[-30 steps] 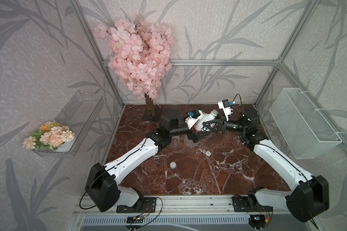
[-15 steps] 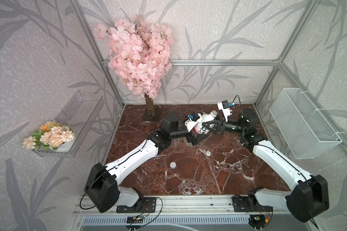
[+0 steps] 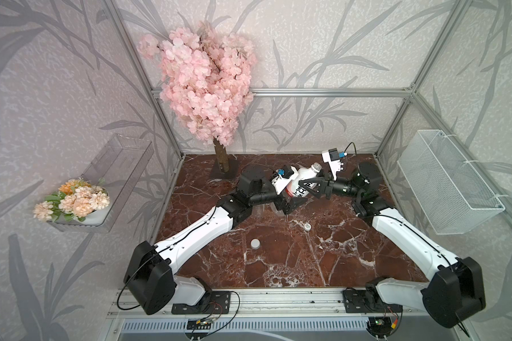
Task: Screw on the bottle caps
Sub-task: Pick up the plastic bottle at the center of the board.
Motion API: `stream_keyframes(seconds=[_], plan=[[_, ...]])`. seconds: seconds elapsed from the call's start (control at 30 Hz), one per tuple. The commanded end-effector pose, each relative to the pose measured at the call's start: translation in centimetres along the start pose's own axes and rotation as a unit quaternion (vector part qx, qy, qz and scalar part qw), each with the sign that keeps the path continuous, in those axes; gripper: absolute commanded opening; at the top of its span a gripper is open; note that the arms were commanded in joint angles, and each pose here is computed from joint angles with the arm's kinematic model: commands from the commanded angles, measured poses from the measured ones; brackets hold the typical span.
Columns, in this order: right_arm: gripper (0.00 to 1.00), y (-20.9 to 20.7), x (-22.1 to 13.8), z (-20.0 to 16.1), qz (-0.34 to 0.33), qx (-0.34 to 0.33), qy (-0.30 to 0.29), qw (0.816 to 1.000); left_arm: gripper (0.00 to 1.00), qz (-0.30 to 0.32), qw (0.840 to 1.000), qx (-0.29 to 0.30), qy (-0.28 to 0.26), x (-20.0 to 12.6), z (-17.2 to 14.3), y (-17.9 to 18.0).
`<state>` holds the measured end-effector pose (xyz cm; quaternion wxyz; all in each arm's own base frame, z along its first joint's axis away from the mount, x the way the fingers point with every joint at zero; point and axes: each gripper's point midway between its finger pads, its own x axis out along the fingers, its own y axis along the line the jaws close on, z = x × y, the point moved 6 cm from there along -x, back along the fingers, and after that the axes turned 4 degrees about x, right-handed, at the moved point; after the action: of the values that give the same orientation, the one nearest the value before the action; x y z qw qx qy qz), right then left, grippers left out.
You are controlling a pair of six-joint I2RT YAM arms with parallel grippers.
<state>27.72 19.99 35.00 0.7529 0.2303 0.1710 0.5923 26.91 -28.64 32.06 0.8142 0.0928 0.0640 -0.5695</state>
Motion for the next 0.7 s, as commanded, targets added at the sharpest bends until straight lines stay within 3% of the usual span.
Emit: stream_keyframes(seconds=[0.0,0.2,0.47,0.67], plan=[[0.63,2.65,-0.11,1.12,0.050,-0.031,-0.010,0.998,1.00,-0.011,1.000,-0.016,0.018,0.84,-1.04,0.04],[0.63,2.99,0.12,0.85,0.063,-0.028,-0.003,0.998,0.98,-0.008,1.000,-0.015,0.019,1.02,-1.24,0.19],[0.63,3.00,0.30,0.59,0.067,-0.025,0.002,0.997,0.77,-0.021,0.999,-0.017,0.034,1.38,-1.35,0.14],[0.66,3.01,0.24,0.43,0.066,-0.023,0.001,0.998,0.73,-0.016,0.999,-0.019,0.043,1.32,-1.49,0.21]])
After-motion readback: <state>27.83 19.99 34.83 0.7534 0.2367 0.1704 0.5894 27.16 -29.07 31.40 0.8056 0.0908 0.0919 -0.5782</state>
